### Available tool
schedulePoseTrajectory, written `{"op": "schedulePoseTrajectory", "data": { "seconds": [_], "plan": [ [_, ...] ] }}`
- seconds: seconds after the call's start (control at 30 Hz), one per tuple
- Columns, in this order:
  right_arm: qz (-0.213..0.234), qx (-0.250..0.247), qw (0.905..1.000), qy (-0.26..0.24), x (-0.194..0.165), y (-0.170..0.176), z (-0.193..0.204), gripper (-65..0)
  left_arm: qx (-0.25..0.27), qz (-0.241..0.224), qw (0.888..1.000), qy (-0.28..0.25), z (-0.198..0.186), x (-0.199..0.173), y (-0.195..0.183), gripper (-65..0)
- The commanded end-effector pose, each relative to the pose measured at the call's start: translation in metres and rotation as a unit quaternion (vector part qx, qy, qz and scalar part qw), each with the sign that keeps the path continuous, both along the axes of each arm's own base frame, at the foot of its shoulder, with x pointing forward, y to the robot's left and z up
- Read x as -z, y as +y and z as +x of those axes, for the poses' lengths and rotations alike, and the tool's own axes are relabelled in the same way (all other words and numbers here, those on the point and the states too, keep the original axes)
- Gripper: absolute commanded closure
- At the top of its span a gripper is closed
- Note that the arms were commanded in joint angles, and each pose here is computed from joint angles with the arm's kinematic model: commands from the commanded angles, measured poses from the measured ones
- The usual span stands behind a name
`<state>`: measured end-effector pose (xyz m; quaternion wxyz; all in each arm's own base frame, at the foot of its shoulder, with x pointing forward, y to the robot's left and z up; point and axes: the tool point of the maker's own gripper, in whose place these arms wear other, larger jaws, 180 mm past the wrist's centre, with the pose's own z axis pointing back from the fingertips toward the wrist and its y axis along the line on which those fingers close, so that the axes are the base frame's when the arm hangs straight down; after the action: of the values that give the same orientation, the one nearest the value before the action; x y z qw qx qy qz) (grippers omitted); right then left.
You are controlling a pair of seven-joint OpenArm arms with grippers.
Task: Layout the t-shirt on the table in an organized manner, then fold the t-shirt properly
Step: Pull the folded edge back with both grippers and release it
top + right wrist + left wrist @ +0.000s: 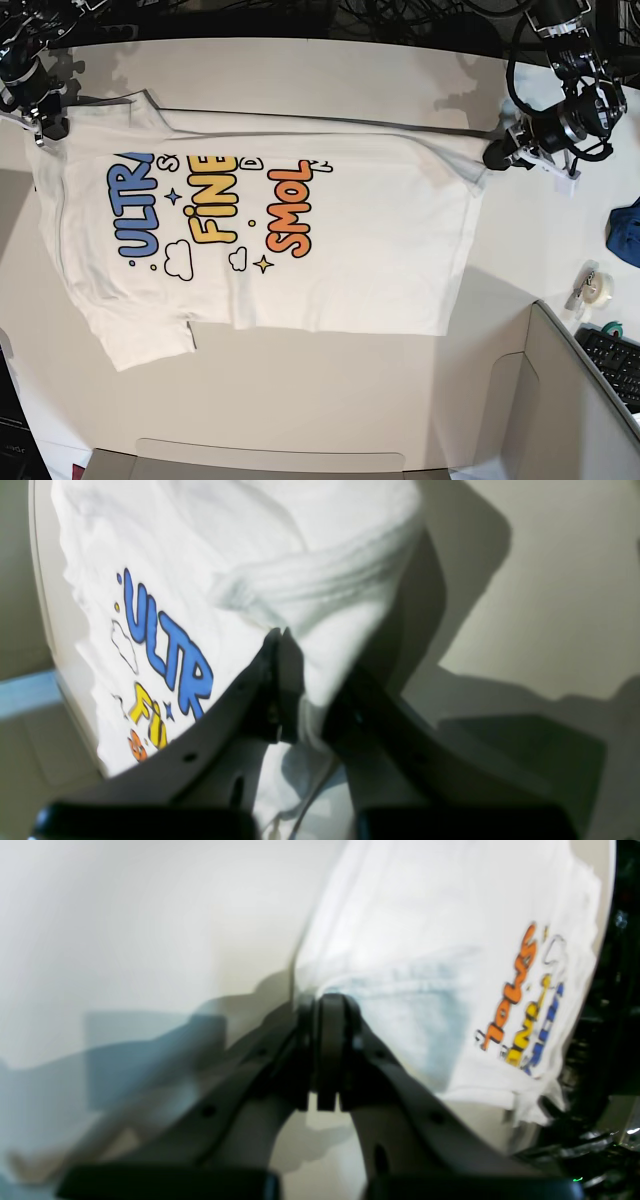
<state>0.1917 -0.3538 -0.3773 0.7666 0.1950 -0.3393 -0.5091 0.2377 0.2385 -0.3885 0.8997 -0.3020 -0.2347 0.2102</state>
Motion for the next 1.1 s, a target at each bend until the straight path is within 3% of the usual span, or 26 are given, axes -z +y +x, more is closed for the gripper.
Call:
{"op": "schedulePoseTrajectory", "data": {
  "seconds": [0.0, 0.2, 0.37, 1.0, 1.07],
  "plan": [
    [-0.025, 0.001, 0.9996, -0.01, -0.014, -0.014, -0.003, 0.0, 0.005, 0.009, 1.0, -0.014, 0.0, -0.013, 0.004, 0.0],
    [-0.008, -0.001, 1.0, 0.002, -0.009, -0.013, -0.035, 0.0, 0.023, 0.037, 0.999, 0.001, -0.033, -0.013, 0.0, 0.0],
    [0.002, -0.002, 0.9999, 0.012, -0.005, -0.01, -0.051, 0.0, 0.008, 0.059, 0.998, -0.002, -0.051, -0.022, 0.012, 0.0],
    [0.019, -0.016, 0.9993, 0.029, 0.0, -0.002, -0.061, 0.0, -0.002, 0.07, 0.997, 0.01, -0.065, -0.021, 0.02, -0.1],
    [0.022, -0.02, 0.9991, 0.031, 0.001, 0.0, -0.061, 0.0, -0.002, 0.07, 0.998, 0.009, -0.065, -0.021, 0.02, -2.3]
  ]
}}
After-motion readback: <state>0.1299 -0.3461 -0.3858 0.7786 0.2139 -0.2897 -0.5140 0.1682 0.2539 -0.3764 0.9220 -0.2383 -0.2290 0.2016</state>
